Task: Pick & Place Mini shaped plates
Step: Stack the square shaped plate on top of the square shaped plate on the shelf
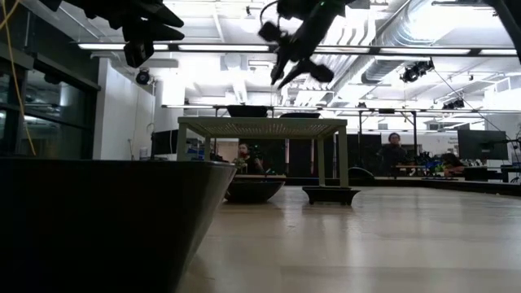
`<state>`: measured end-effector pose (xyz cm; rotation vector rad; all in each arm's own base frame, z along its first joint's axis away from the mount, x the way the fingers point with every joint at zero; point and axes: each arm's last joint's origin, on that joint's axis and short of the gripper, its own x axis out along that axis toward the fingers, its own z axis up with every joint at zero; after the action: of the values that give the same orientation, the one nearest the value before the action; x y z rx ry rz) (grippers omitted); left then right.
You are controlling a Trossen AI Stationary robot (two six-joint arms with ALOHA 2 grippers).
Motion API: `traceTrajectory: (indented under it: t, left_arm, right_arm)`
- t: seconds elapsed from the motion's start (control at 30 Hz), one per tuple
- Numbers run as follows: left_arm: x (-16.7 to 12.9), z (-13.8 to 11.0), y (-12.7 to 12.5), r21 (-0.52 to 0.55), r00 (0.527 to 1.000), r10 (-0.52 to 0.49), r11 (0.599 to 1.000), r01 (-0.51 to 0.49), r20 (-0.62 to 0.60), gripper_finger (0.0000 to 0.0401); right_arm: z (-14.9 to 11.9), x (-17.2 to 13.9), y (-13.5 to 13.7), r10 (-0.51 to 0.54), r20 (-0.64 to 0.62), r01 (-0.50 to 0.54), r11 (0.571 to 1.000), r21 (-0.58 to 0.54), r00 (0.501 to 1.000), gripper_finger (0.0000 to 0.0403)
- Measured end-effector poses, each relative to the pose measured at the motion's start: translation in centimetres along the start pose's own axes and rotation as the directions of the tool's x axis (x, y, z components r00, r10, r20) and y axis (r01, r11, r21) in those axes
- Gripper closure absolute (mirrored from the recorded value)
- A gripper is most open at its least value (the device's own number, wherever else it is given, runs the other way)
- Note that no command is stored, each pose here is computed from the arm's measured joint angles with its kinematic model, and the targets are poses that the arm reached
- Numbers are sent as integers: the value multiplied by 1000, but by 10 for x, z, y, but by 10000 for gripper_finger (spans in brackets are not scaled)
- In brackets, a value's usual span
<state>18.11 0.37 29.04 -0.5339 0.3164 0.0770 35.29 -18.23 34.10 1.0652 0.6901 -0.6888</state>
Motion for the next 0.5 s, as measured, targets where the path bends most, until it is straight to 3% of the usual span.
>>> traceTrajectory:
  t: [0.23,0.37,0.5]
  left_arm:
    - [0,0,0,-1,1000,1,1000,-1,-1,316]
    - [0,0,0,-1,1000,1,1000,-1,-2,316]
    - [0,0,0,-1,1000,3,1000,-3,-4,316]
  right_arm:
    - [-23,-57,4,-57,46,62,989,-131,997,336]
    - [-55,-79,1,-231,10,229,957,-180,973,336]
    - [-92,-91,2,-417,-1,407,888,-215,909,336]
